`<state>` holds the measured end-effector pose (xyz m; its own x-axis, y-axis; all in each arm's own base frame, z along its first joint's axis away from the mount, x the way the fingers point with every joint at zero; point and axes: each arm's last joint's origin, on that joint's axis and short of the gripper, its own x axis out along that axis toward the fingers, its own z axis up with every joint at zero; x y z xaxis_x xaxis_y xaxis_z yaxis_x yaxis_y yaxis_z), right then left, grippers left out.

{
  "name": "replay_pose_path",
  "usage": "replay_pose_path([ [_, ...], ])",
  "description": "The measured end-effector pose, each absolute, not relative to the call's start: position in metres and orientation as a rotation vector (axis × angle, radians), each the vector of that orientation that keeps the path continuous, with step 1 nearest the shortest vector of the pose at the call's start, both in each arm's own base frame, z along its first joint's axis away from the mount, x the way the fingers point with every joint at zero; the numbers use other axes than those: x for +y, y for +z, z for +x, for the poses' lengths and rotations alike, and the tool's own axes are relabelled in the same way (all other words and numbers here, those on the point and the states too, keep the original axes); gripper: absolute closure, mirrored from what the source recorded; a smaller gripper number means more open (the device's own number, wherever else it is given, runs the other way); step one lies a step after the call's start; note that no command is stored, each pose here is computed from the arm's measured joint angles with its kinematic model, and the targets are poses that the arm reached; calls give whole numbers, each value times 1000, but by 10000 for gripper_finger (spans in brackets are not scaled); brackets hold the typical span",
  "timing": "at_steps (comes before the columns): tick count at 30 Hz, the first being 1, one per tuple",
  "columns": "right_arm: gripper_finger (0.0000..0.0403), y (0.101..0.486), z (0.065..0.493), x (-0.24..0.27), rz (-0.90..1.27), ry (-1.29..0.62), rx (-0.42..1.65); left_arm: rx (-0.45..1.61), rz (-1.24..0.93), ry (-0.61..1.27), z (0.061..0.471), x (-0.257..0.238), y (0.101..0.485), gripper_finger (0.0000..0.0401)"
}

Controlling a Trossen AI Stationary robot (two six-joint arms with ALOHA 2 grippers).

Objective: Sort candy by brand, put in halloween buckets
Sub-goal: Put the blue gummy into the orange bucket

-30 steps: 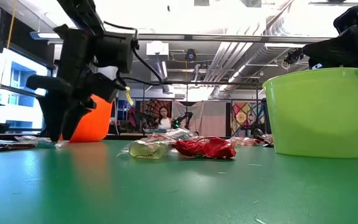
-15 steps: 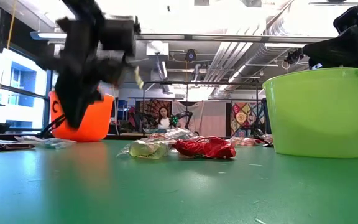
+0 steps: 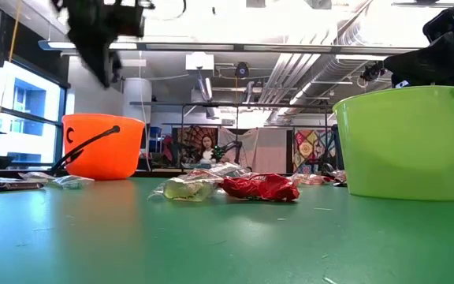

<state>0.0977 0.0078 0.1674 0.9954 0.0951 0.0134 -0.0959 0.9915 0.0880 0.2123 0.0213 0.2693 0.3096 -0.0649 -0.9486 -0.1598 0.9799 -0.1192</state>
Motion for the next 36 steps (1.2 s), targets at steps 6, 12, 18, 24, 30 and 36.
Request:
replay_pose_path([
  [6, 402, 167, 98, 8, 89, 96, -9, 1356, -1, -126, 222, -3, 222, 256],
  [12, 402, 167, 98, 8, 89, 96, -9, 1454, 248, -219, 236, -20, 188, 191],
  [18, 402, 167, 98, 8, 89, 96, -9, 1526, 329, -266, 248, -29, 161, 168],
  [24, 402, 167, 98, 8, 89, 96, -9, 1544, 357, -260, 261, -29, 140, 167],
  [30, 402, 167, 98, 8, 89, 96, -9, 1574, 369, -282, 261, -29, 134, 206],
  [36, 402, 167, 98, 8, 89, 96, -9, 1528, 343, -299, 255, -24, 149, 373],
])
